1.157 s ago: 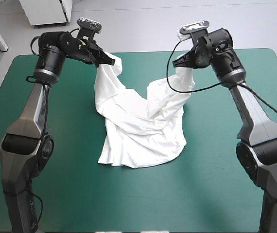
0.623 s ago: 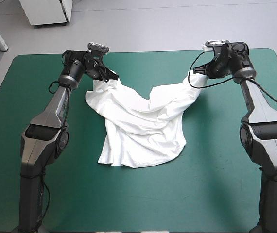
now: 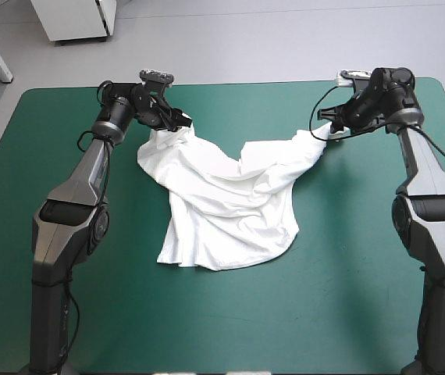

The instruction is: Fold the cloth

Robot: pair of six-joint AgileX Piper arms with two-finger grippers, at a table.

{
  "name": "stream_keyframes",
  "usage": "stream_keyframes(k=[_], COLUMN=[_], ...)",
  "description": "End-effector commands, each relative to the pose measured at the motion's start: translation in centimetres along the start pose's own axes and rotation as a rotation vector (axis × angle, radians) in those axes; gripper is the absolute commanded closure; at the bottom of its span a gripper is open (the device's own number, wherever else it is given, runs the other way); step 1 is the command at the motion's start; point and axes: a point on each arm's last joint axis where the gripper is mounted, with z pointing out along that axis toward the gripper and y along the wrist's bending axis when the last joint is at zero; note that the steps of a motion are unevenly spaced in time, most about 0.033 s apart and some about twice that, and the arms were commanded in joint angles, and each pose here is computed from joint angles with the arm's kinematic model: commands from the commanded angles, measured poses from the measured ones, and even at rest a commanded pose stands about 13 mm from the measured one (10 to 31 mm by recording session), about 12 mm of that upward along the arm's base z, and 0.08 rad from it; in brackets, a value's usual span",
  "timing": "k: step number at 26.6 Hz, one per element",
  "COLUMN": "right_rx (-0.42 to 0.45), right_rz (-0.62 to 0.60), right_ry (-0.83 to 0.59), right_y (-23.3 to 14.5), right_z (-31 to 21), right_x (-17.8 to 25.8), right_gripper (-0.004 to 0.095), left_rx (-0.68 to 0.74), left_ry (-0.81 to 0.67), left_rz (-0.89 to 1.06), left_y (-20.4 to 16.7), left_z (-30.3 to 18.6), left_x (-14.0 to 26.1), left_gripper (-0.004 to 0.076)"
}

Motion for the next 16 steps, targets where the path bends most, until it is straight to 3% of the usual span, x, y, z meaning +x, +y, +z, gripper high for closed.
stream_keyframes(k=[1, 9, 12, 16], right_rx=[-0.017, -0.029, -0.06, -0.064], right_rz=[0.012, -0.007, -0.035, -0.05], right_ry=[-0.152, -0.285, -0.352, -0.441], right_y=[-0.2, 0.5, 1.6, 2.3], right_z=[-6.7, -15.2, -20.6, -25.7], right_x=[-1.8, -1.6, -0.3, 1.2], right_gripper=[0.0434, 0.048, 0.048, 0.048], left_rx=[-0.028, -0.101, -0.116, -0.177], left_ry=[-0.127, -0.234, -0.283, -0.357], left_rz=[0.041, 0.115, 0.158, 0.179], left_y=[-0.3, -0.6, -1.3, -1.8], left_z=[-6.8, -15.3, -22.3, -28.7], left_x=[-2.7, -4.7, -4.6, -4.0], left_gripper=[0.0281, 0.0309, 0.0366, 0.0382])
